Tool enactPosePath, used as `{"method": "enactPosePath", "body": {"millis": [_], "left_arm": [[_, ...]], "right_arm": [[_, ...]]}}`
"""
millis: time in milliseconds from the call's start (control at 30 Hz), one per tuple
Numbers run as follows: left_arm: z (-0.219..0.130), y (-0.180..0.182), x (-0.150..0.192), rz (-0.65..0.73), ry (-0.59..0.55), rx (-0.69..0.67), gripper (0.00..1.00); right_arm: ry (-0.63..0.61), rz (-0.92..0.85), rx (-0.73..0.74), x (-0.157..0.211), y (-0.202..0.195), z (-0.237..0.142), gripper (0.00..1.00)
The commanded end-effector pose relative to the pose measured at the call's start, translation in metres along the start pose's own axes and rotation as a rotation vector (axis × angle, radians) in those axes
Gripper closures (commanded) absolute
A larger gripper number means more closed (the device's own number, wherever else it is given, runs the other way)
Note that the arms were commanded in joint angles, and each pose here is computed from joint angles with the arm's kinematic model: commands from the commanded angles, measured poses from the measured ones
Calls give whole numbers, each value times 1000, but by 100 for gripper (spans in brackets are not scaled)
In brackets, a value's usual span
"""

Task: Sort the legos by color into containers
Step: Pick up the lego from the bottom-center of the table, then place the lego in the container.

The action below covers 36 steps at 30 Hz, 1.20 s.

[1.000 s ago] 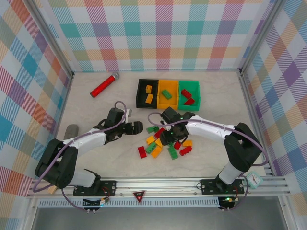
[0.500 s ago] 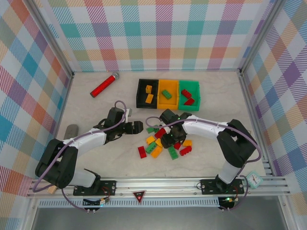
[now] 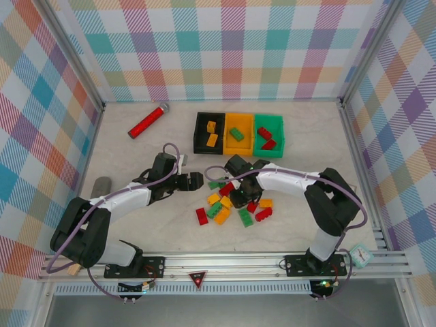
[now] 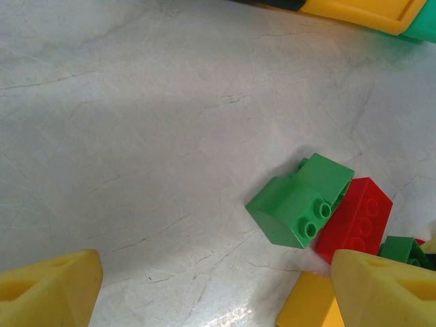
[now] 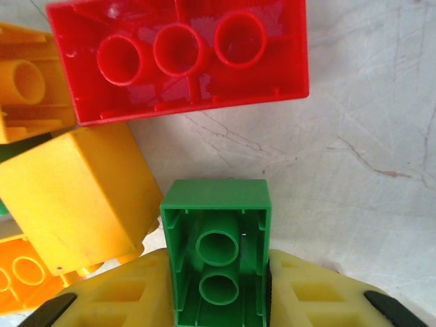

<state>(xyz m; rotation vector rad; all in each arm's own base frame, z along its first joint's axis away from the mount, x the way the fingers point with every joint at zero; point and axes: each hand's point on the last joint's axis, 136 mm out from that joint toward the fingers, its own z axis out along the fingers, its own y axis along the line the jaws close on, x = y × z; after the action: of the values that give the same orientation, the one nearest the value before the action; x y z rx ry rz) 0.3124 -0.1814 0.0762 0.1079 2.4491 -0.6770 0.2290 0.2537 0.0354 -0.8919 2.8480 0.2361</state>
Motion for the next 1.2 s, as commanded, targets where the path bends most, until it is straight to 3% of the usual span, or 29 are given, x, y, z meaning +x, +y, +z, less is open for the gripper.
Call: {"method": "enactPosePath", "body": {"millis": [0, 400, 800, 1000, 1167], "left_arm": [[1, -8, -12, 10, -22, 27, 13], [3, -10, -11, 6, -16, 40, 13], [4, -11, -10, 5, -10, 48, 13], [4, -11, -9, 8, -4, 48, 13], [5, -12, -10, 9, -3, 52, 13]], "right_arm": [[-135, 1, -26, -32, 8, -27, 67], [-366, 237, 62, -127, -45, -70, 67], [-429, 346, 114, -204, -108, -80, 59], [-393, 326, 145, -205, -113, -73, 44], [-394, 316, 50, -185, -93, -74, 43]]}}
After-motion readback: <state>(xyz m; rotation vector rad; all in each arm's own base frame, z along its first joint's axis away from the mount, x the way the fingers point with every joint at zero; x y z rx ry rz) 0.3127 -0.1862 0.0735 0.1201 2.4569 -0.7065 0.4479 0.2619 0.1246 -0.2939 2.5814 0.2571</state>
